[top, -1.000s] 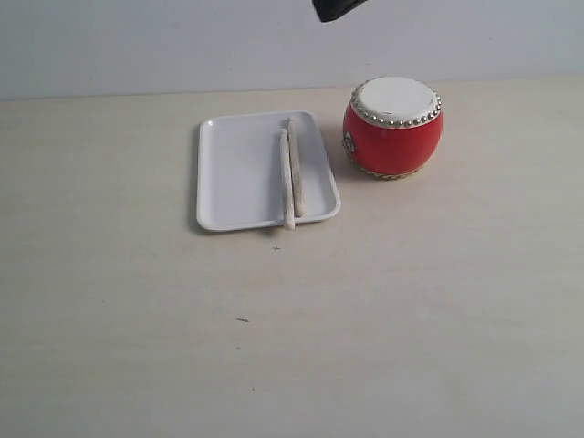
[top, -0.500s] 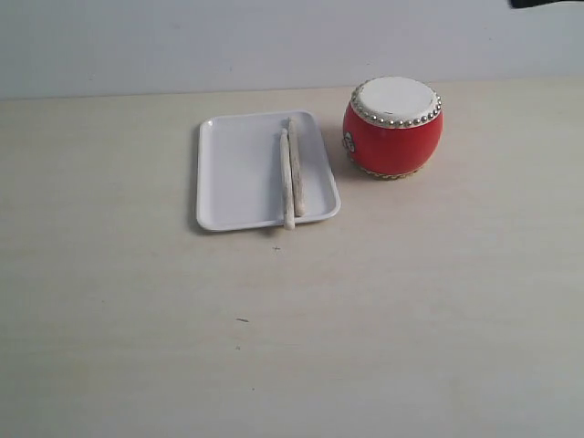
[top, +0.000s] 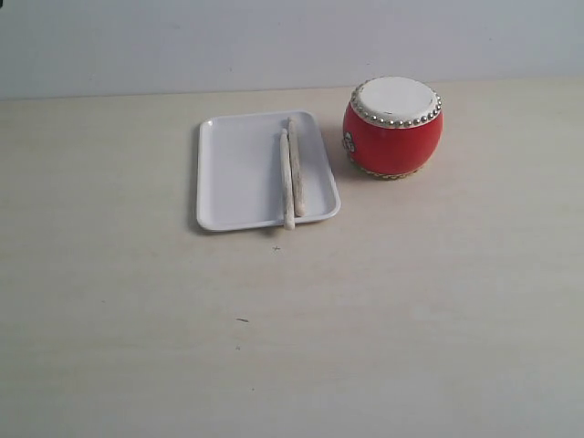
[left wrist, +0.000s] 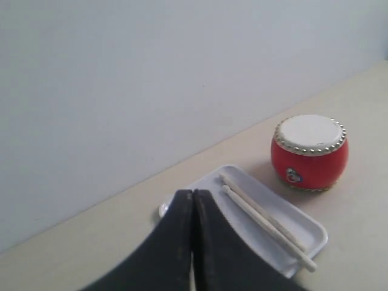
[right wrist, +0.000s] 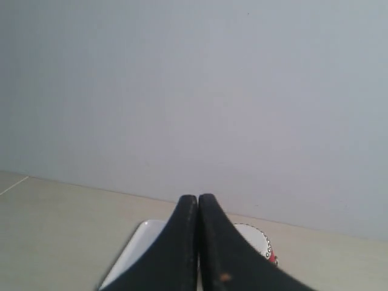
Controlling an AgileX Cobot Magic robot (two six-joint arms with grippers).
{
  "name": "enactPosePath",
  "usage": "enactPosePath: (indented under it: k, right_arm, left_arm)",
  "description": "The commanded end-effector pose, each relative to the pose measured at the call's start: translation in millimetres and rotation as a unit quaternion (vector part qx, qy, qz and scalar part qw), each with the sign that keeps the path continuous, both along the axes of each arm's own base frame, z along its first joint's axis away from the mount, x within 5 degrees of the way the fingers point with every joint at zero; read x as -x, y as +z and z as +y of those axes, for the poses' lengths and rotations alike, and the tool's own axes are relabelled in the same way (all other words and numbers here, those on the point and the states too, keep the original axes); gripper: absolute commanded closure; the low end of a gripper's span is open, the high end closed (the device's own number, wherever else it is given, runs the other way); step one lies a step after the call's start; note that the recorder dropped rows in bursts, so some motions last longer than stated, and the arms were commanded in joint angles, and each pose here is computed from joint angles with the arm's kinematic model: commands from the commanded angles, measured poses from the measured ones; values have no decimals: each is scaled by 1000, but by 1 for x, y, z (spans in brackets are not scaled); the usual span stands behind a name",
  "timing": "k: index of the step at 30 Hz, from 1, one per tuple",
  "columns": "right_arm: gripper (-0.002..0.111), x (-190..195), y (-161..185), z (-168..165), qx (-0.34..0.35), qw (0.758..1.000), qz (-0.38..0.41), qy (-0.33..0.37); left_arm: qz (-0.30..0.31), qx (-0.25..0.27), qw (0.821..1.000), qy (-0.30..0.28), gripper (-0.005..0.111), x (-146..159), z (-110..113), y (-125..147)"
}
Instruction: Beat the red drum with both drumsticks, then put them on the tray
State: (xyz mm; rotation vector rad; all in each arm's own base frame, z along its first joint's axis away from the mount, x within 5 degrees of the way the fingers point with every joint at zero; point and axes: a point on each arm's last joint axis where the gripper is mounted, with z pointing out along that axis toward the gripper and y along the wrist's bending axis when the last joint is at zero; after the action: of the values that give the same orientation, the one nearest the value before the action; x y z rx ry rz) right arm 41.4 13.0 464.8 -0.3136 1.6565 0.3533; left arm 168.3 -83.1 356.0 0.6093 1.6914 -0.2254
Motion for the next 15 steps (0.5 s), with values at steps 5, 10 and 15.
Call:
enactPosePath:
  k: [5,10,15]
  right_arm:
    - [108,4,1,-1,-13,1000,-7,5]
    - [108,4,1,-1,-13,1000,-7,5]
    - [108,4,1,-1,-13,1000,-7,5]
  left_arm:
    - [15,1,1000,-15,107,3,-4,-1]
    - [16,-1,1000,-16,107,3,-4,-2]
    - [-27,-91,995,-23,107,2,-1,-3]
